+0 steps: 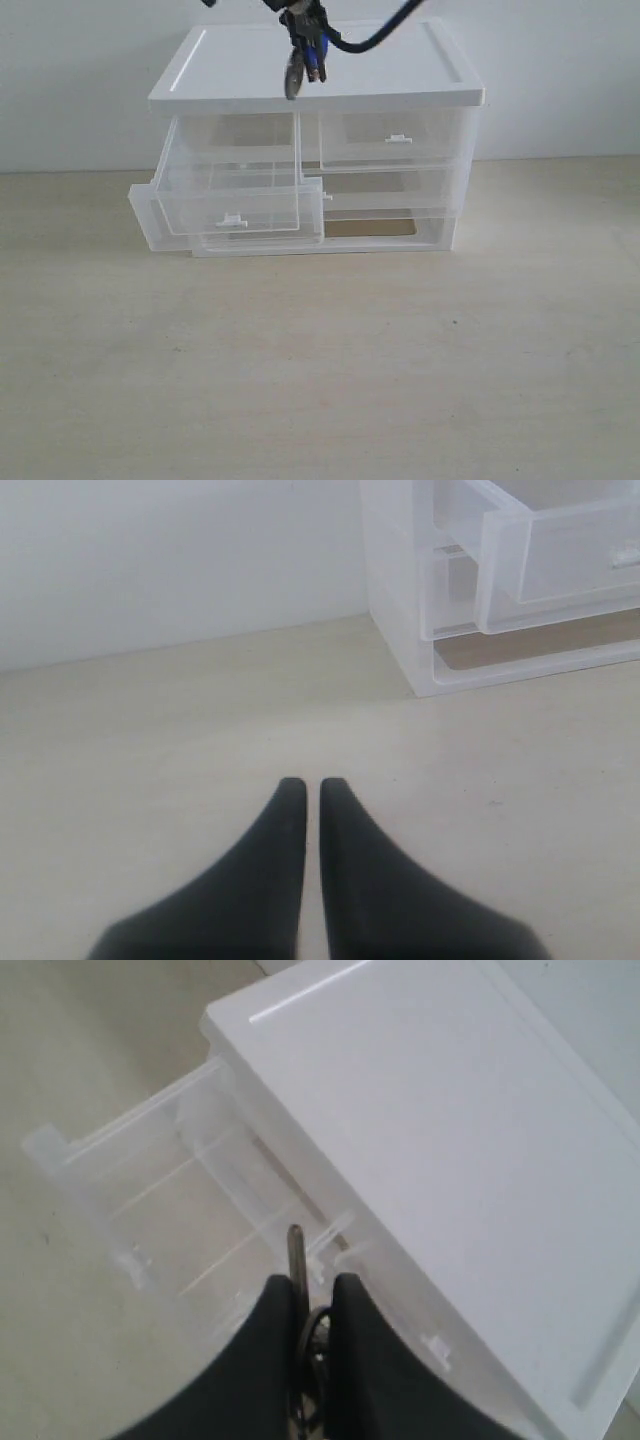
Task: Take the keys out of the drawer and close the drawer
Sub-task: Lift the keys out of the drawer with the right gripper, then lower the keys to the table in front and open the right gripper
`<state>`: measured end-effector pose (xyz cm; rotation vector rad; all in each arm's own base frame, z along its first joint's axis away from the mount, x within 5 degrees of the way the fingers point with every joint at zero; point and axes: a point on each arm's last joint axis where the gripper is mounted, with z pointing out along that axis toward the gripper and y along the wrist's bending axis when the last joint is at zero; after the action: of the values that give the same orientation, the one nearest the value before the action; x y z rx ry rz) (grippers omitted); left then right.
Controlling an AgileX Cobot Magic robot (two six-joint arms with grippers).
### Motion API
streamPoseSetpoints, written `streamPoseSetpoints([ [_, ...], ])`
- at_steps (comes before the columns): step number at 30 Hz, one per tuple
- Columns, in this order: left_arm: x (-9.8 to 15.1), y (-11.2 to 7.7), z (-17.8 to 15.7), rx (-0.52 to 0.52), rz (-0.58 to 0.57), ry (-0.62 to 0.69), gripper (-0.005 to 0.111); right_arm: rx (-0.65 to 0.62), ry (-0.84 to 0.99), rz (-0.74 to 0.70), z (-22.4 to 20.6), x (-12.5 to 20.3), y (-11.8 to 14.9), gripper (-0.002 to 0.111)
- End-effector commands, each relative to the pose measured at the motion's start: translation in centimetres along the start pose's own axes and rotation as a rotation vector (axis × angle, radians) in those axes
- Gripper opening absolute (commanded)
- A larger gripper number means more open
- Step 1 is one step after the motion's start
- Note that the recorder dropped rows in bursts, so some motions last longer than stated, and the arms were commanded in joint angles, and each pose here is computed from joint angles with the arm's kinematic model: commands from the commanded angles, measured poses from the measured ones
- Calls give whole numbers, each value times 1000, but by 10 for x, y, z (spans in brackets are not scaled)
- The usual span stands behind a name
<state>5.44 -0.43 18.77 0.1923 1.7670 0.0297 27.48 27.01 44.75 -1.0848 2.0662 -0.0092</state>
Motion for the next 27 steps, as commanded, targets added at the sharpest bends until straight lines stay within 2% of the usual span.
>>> streamPoseSetpoints([
  [1,1,0,0,4,-7,2,4,52,43,37,-17,25,-4,0],
  [6,1,0,0,4,-7,2,4,55,64,67,-20,61,3,0],
  [13,1,0,0,4,-7,2,4,53,94,75,20,113,26,0],
  [19,1,0,0,4,-7,2,4,-9,136,75,54,152,50,0],
  [24,1,0,0,4,-7,2,4,-88,18,51,77,173,70,0],
  [27,1,0,0,4,-7,2,4,-127,30,36,96,189,83,0],
])
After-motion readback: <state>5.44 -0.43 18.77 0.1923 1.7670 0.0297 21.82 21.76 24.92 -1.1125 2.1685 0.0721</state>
